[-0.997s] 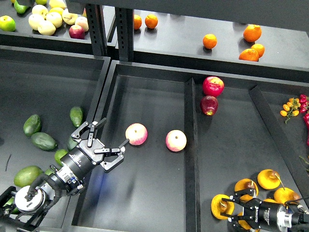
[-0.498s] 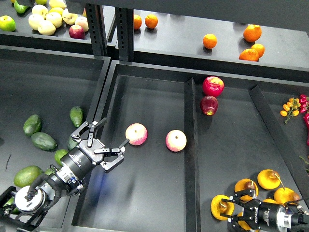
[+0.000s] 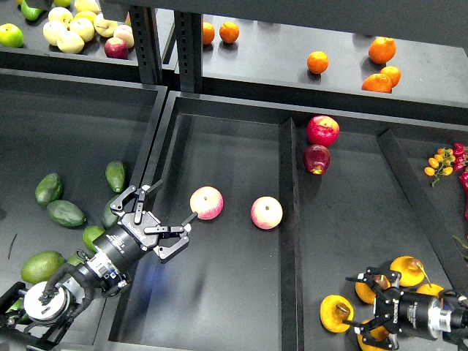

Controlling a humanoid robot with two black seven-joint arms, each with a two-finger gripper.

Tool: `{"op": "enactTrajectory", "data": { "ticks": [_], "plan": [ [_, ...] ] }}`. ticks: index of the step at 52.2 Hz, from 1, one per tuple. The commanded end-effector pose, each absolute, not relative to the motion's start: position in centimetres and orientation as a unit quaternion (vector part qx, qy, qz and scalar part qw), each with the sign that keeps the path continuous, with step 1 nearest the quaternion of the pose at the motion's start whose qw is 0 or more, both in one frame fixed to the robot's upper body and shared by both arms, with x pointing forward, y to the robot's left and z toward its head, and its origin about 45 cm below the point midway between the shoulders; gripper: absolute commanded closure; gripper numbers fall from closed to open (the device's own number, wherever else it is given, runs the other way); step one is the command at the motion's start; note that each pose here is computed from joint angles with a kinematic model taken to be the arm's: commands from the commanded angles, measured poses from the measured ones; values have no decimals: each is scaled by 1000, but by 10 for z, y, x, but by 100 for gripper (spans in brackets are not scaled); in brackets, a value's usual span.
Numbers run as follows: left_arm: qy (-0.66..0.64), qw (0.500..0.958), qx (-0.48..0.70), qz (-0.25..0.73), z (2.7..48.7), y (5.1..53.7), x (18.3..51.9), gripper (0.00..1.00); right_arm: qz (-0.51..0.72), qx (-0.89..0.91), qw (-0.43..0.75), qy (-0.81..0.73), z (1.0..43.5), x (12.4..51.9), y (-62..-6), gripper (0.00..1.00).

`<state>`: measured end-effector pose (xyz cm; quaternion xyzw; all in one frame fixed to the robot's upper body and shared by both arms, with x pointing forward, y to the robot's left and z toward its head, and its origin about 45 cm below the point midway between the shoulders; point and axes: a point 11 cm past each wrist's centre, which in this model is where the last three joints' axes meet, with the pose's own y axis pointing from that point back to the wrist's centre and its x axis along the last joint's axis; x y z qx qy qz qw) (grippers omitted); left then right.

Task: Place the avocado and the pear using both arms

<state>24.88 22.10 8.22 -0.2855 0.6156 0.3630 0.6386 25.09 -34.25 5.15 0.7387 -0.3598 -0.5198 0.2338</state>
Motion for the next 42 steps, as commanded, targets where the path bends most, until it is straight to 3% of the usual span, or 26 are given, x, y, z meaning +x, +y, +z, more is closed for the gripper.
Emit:
{"op": "enactTrajectory", "data": {
  "ticks": [1, 26, 42],
  "plan": [
    [616, 639, -286, 363, 82, 221, 249, 1, -494, 749, 238, -372, 74, 267, -359, 2],
    [618, 640, -282, 360, 81, 218, 248, 1, -439, 765, 133, -453, 150, 335, -402, 1],
    [618, 642, -281, 358, 82, 216, 250, 1, -456, 790, -51, -407, 165, 372, -329, 1]
  ]
}}
